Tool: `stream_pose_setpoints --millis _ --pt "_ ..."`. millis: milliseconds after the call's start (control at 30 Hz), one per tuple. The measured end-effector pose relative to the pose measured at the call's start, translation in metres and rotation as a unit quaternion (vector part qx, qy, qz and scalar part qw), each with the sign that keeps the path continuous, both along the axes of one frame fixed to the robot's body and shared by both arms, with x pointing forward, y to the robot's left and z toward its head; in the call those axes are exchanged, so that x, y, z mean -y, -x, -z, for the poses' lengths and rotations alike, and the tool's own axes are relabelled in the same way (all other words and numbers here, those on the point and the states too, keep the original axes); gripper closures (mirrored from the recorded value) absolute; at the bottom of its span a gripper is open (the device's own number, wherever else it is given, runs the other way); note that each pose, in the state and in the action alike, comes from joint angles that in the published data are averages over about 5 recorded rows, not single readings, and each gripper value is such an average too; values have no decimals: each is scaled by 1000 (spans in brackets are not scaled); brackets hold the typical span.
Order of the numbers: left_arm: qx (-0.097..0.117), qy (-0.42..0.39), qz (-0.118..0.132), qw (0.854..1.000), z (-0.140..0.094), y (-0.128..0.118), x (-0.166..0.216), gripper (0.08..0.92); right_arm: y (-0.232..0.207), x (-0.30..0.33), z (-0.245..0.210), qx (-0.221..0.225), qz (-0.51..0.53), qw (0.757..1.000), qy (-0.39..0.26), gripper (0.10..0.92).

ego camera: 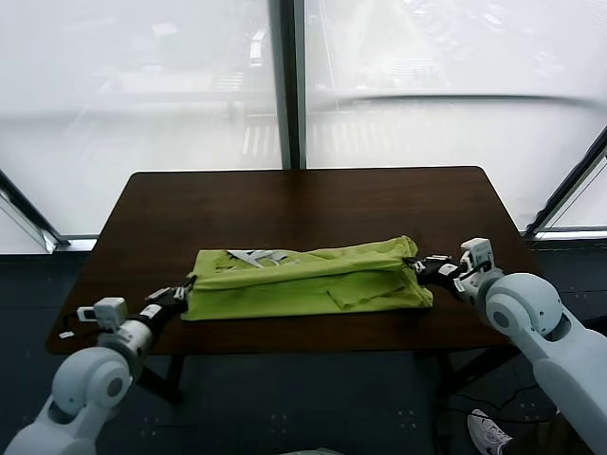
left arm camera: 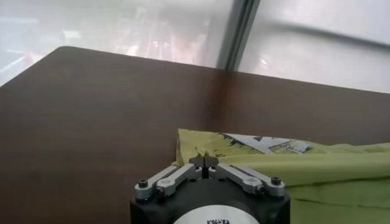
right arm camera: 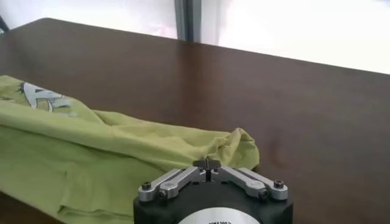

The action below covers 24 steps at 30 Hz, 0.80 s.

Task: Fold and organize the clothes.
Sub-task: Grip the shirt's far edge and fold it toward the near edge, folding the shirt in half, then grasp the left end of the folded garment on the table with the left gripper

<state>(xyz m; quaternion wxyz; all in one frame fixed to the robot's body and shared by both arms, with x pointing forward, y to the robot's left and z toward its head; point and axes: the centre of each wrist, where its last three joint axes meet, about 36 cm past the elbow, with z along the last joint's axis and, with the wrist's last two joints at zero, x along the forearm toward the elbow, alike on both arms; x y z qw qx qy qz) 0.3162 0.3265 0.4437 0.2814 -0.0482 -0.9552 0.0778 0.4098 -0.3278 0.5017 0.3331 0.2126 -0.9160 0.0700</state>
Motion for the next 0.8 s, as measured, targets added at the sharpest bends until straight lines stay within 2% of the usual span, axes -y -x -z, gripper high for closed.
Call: stream_pose_setpoints --millis 100,233,333,467,633,800 --pt "-4 -3 -3 1000 -4 5 0 710 -4 1 1 18 19 1000 -6 461" --pt "-3 -6 -6 1000 -8 5 -4 457 -17 1 6 44 43 998 -27 218" --pt "2 -2 -12 1000 -8 -2 -6 272 -28 -1 13 54 58 996 -42 132" --pt "16 4 -20 1000 -7 -20 -7 115 -40 -4 25 58 76 994 -56 116" --pt "28 10 -22 999 -3 -43 -5 93 -52 -3 40 58 106 991 -65 115" --pt "30 16 -21 999 5 -63 -3 92 -63 -2 54 47 130 988 -74 115"
